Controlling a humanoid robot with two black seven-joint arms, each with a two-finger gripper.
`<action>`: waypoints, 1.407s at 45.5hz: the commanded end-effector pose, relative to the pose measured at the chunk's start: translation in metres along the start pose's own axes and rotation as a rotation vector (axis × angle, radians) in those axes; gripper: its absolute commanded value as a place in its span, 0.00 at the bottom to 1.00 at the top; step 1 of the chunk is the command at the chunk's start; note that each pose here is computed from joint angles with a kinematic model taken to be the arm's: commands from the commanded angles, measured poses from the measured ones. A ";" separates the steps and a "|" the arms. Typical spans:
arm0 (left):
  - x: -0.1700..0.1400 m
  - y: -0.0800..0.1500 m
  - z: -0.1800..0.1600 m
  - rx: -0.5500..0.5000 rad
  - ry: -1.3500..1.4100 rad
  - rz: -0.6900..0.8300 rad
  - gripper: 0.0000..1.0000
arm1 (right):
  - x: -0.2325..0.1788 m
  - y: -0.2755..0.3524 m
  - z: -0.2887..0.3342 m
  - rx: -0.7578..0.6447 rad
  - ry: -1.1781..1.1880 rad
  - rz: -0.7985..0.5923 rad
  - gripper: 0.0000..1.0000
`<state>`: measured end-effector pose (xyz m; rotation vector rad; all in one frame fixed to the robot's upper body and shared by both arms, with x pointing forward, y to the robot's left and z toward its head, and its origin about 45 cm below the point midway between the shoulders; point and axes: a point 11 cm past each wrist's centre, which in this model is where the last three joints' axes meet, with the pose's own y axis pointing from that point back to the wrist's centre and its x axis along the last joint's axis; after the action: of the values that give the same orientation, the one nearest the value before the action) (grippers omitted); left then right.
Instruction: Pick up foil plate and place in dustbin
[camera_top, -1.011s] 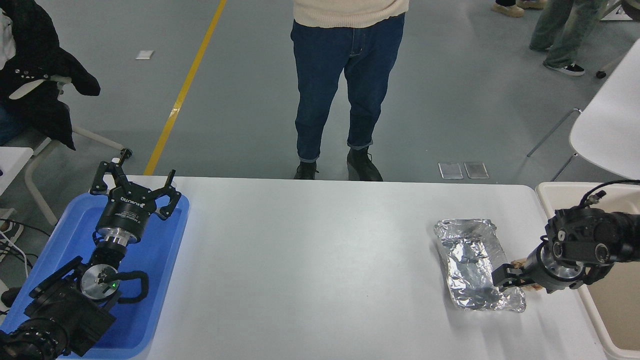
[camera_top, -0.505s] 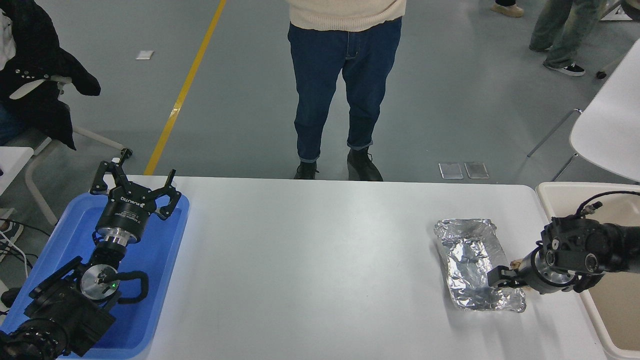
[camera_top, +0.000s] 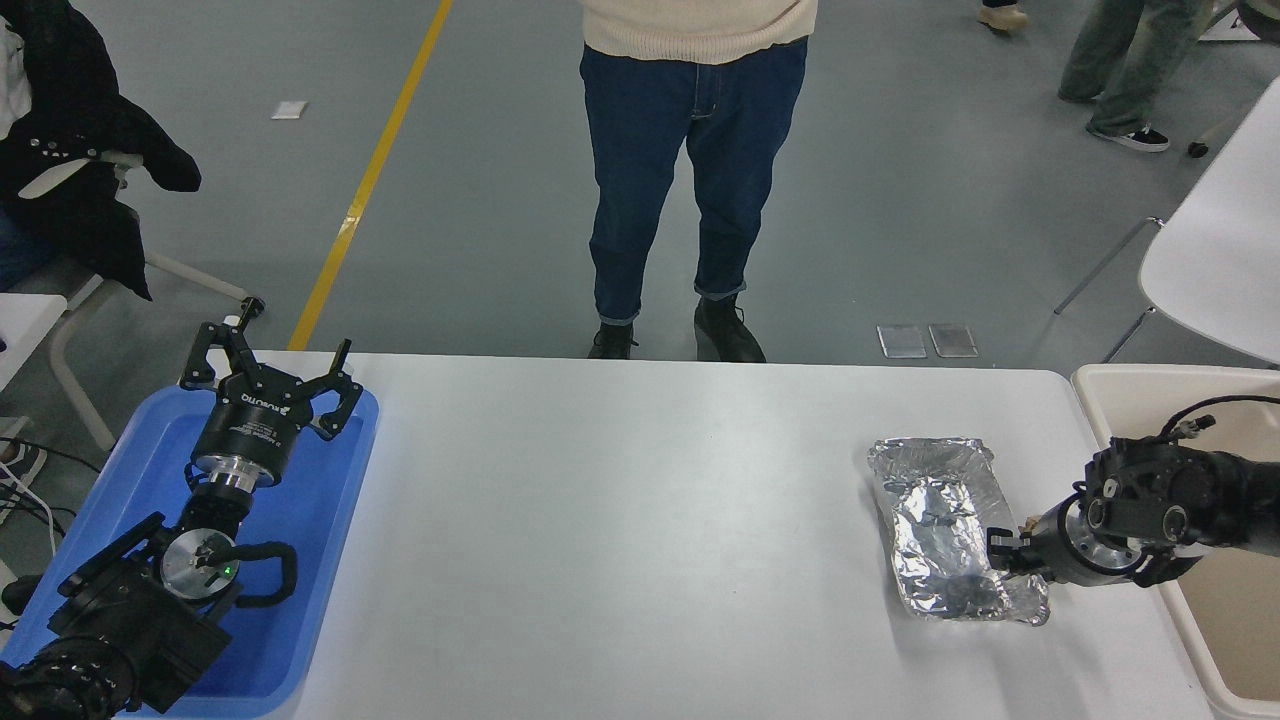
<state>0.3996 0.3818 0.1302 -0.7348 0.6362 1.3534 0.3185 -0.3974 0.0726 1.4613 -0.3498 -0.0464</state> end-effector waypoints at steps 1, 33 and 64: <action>0.000 0.000 0.000 0.000 0.000 0.000 1.00 | -0.014 -0.001 -0.009 0.034 -0.014 -0.058 0.00; -0.001 -0.001 0.000 -0.001 0.000 -0.001 1.00 | 0.039 0.137 -0.027 0.223 -0.002 -0.199 0.00; -0.001 -0.001 0.000 0.001 0.001 -0.003 1.00 | 0.137 0.393 -0.019 0.183 0.038 0.307 0.00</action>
<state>0.4002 0.3810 0.1308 -0.7348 0.6364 1.3503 0.3850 -0.3674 0.4060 1.5949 -0.4228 0.1450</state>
